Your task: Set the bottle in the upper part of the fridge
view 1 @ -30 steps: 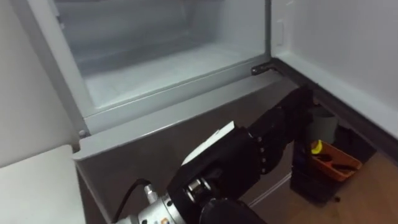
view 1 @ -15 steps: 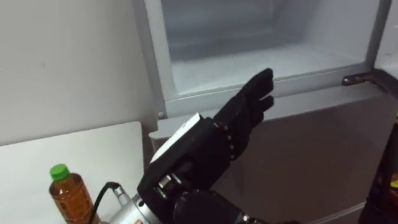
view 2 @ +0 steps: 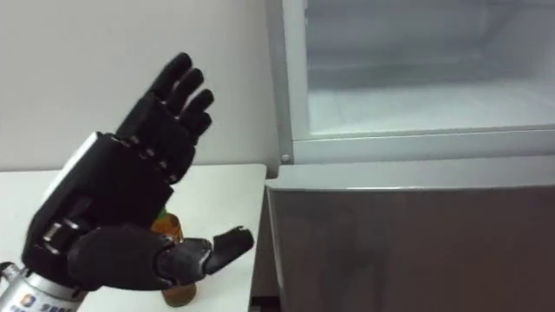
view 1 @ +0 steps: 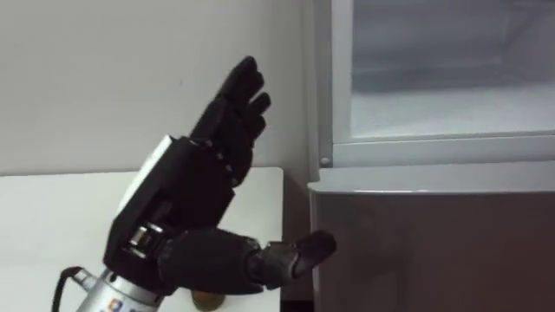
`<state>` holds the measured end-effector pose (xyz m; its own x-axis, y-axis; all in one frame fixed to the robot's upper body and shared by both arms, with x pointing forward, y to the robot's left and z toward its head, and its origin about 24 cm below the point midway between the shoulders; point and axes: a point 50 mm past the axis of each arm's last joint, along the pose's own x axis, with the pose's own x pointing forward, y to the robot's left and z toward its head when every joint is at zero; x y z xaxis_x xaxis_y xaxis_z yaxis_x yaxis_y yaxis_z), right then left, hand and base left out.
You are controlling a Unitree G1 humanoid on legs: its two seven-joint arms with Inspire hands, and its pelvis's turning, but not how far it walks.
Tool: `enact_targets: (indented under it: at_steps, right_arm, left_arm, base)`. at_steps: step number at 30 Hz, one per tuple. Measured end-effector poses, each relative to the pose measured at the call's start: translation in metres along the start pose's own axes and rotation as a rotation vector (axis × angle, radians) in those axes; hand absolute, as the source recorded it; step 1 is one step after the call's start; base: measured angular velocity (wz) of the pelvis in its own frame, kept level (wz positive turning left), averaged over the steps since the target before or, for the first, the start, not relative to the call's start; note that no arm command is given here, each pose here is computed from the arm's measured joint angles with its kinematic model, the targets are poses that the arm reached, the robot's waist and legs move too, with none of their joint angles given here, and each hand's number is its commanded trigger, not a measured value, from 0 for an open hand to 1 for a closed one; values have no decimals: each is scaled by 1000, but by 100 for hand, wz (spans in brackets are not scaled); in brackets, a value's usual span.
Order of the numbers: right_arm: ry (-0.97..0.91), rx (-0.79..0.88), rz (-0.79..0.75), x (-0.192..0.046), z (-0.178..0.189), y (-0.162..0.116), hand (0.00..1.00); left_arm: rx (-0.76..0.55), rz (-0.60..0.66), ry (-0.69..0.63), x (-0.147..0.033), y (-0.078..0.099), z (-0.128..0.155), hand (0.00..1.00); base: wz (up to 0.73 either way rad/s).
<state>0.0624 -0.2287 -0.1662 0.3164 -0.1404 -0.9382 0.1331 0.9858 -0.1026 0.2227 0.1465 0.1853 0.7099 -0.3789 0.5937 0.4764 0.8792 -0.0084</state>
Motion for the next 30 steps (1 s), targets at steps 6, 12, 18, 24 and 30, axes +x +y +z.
enact_targets:
  at_steps: [6, 12, 18, 24, 30]
  right_arm:
    - [33, 34, -17, -3, -15, -4, 0]
    - [38, 80, -28, -5, -21, -8, 0]
    - [36, 142, -60, -11, -33, -16, 0]
    - [25, 182, -80, -14, -37, -22, 0]
    - [11, 179, -76, -17, -40, -23, 0]
  left_arm:
    - [90, 196, -56, -13, 27, 17, 0]
    - [176, 448, -22, -50, 54, 24, 0]
    - [313, 705, 68, -88, 81, 27, 0]
    - [326, 966, 309, -152, 97, 2, 0]
    - [249, 1218, 557, -214, 106, -37, 0]
  base:
    - [12]
    - [11]
    - [3]
    - [1]
    - [-2]
